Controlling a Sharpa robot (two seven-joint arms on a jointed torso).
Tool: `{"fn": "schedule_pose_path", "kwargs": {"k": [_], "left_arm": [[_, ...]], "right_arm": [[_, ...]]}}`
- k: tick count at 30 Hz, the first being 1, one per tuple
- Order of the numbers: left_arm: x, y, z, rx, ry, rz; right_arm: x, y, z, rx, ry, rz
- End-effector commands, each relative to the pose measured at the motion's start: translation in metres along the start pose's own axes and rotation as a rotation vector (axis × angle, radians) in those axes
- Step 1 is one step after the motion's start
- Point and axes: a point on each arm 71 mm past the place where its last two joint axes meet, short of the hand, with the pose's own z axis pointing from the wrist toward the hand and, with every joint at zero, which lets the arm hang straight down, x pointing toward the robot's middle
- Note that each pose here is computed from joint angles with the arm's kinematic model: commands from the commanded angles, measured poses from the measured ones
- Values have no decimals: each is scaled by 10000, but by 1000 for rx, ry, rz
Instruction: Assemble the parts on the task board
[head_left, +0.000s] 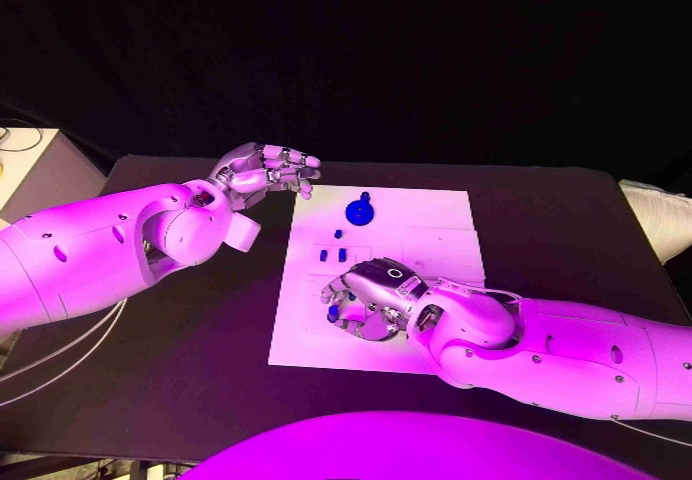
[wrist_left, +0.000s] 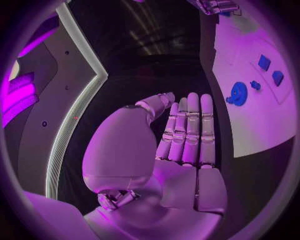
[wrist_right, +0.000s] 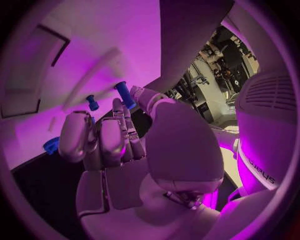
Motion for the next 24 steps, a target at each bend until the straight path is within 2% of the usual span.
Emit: {"fn": "schedule_pose_path", "kwargs": {"k": [1,6,11,13,17,20,24], "left_arm": [[19,-6,4,4,16,-11],[17,-5,3,3,16,-11],[11,0,1,2,14,-11],[8,2,0,1,13,-11],[8,12,5,-1,12,-12],[17,22,15,-3,13,-15],[19,34,16,-5,13,-16]], "right_arm": [[-54,7,-33,-16,-68,21],[-134,-34,-120,-9,-123,54],[-383,-203,-294,38,-179,155],[-502,-311,-365,81,-191,220],[-782,-632,-562,218,-211,396],[-920,-863,-783,328,-182,488],[-968,-1041,-1024,427,-137,516]]}}
